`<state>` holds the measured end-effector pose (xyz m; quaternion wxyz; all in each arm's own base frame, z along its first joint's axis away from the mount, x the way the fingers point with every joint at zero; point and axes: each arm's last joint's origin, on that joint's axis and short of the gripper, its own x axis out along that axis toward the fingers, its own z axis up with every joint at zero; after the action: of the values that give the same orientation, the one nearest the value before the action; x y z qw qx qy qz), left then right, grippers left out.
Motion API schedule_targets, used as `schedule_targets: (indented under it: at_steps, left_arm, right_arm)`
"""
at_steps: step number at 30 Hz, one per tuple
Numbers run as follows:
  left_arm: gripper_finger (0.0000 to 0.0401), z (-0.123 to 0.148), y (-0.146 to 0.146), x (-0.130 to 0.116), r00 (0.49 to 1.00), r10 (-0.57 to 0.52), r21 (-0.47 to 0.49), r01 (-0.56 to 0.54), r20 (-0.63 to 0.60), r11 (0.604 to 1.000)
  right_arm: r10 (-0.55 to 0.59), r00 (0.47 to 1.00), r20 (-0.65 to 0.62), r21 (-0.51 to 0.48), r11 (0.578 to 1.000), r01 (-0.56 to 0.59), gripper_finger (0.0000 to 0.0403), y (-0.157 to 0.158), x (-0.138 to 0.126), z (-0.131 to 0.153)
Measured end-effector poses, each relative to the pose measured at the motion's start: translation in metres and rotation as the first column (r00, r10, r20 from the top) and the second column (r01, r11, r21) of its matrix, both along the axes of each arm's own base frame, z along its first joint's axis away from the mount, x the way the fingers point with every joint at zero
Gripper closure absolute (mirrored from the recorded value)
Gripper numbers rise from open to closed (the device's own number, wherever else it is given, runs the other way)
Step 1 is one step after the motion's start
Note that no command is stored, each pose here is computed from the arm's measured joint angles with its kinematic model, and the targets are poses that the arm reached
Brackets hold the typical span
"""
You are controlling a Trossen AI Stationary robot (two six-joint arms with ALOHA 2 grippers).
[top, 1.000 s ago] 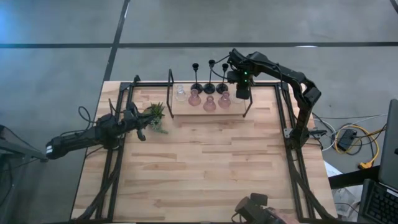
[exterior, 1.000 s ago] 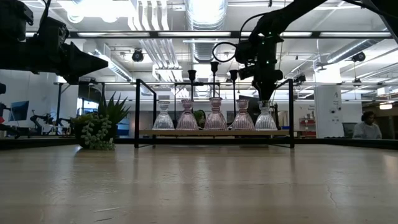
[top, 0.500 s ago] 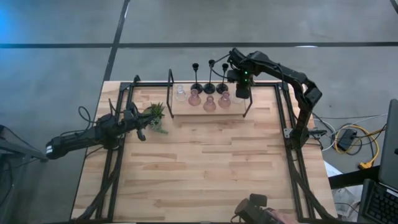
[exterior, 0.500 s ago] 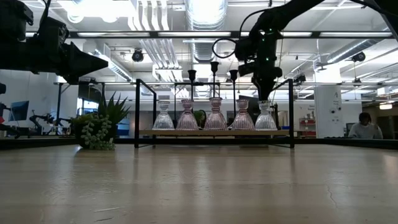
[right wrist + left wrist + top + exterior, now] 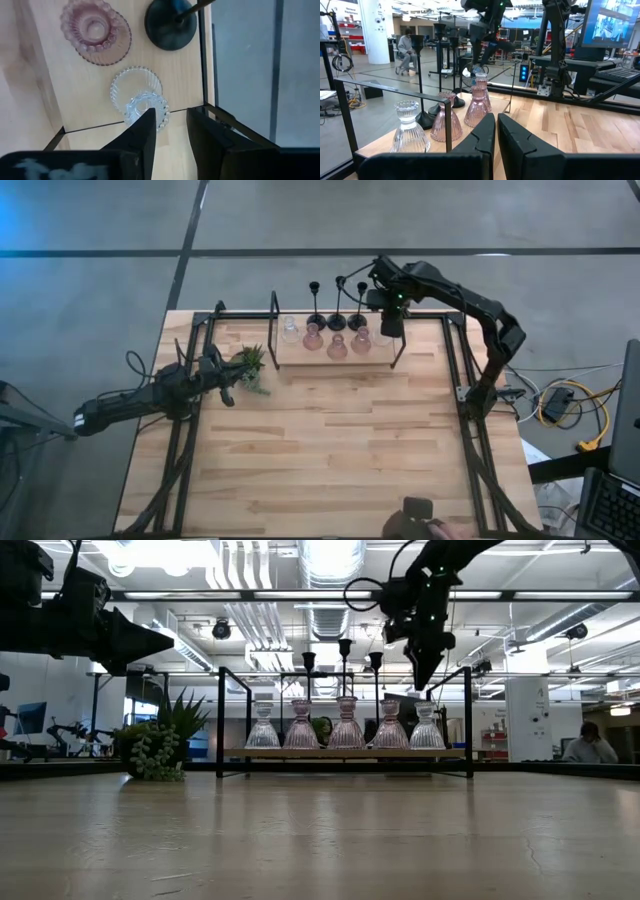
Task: Pick & Place candle stick holders
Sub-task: Return to Home Position
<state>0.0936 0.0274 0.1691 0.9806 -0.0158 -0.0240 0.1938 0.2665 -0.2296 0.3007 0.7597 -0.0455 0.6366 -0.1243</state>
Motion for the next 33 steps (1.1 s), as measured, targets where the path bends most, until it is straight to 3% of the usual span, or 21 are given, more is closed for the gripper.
schedule_targets:
  at_steps: [8,13,17,20,25,33]
  left_arm:
    - [0.0375,0.000,0.000,0.000,1.000,-0.001,0.000,0.001,0.000,1.000]
    - [0.0375,0.000,0.000,0.000,1.000,0.000,0.000,0.000,0.000,1.000]
    - [0.0375,0.000,0.000,0.000,1.000,0.000,0.000,0.000,0.000,1.000]
    - [0.0375,0.000,0.000,0.000,1.000,0.000,0.000,0.000,0.000,1.000]
    - [0.0375,0.000,0.000,0.000,1.000,0.000,0.000,0.000,0.000,1.000]
    - [0.0375,0.000,0.000,0.000,1.000,0.000,0.000,0.000,0.000,1.000]
  right_arm:
    - [0.043,0.995,0.094,-0.069,0.997,-0.036,0.0313,0.036,-0.005,0.038]
    - [0.091,0.968,0.233,-0.066,0.995,-0.078,0.0328,0.083,-0.010,0.069]
    - [0.097,0.934,0.343,-0.023,0.995,-0.095,0.0341,0.122,-0.012,0.078]
    - [0.090,0.902,0.421,0.001,0.995,-0.100,0.0347,0.148,-0.014,0.078]
    - [0.134,0.806,0.577,-0.009,0.987,-0.158,0.0359,0.182,-0.017,0.068]
    - [0.155,0.650,0.744,0.001,0.972,-0.233,0.0388,0.216,-0.035,0.028]
